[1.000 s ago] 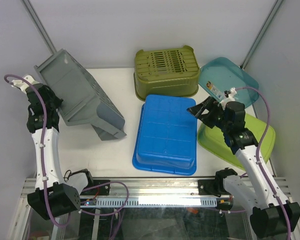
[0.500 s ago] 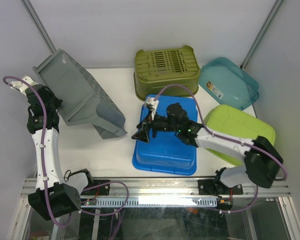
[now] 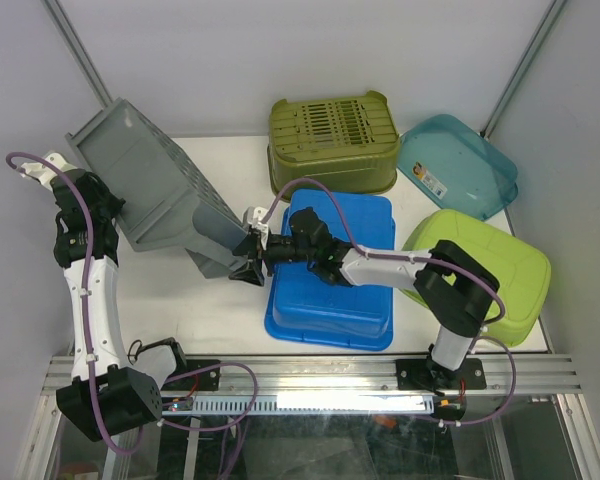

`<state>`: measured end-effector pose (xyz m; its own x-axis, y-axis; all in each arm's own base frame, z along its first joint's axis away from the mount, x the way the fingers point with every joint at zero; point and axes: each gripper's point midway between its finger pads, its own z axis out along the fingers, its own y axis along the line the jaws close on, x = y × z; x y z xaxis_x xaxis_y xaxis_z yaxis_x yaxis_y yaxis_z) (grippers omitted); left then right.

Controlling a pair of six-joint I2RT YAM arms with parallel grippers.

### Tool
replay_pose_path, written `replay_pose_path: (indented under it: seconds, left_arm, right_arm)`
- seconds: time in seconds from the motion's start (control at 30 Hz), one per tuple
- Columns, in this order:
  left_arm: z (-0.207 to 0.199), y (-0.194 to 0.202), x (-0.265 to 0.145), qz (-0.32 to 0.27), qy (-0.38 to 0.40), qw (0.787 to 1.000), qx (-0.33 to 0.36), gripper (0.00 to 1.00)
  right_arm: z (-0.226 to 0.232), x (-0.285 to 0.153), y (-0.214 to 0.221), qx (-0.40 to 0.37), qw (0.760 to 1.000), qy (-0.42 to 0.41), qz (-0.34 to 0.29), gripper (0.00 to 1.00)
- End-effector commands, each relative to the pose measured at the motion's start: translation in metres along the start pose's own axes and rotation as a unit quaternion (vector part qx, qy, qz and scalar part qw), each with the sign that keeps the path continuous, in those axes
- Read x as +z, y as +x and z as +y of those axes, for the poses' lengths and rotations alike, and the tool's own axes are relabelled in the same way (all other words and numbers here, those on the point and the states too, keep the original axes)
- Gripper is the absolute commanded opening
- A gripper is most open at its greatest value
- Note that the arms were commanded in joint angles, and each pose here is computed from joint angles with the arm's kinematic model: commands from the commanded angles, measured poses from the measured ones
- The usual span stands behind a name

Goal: Turn the large container upside down

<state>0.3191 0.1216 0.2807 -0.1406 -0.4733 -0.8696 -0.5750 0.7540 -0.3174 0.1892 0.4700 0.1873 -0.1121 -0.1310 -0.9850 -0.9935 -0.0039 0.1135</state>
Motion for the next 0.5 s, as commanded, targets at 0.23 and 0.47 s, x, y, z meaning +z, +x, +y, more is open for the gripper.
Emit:
replay_pose_path:
  seconds: [0.23,0.47]
  left_arm:
    - [0.018,0.062,-0.004,0.115,-0.016,0.993,0.027,0.0]
    - [0.018,0.061,-0.006,0.113,-0.014,0.993,0.028,0.0]
  right_arm:
    - [-0.005,0.025,-0.036,-0.084,0.993,-0.04,-0.076,0.59]
    - [-0.003,0.006,-0.056,-0.11,0.988,-0.009,-0.109,0.61]
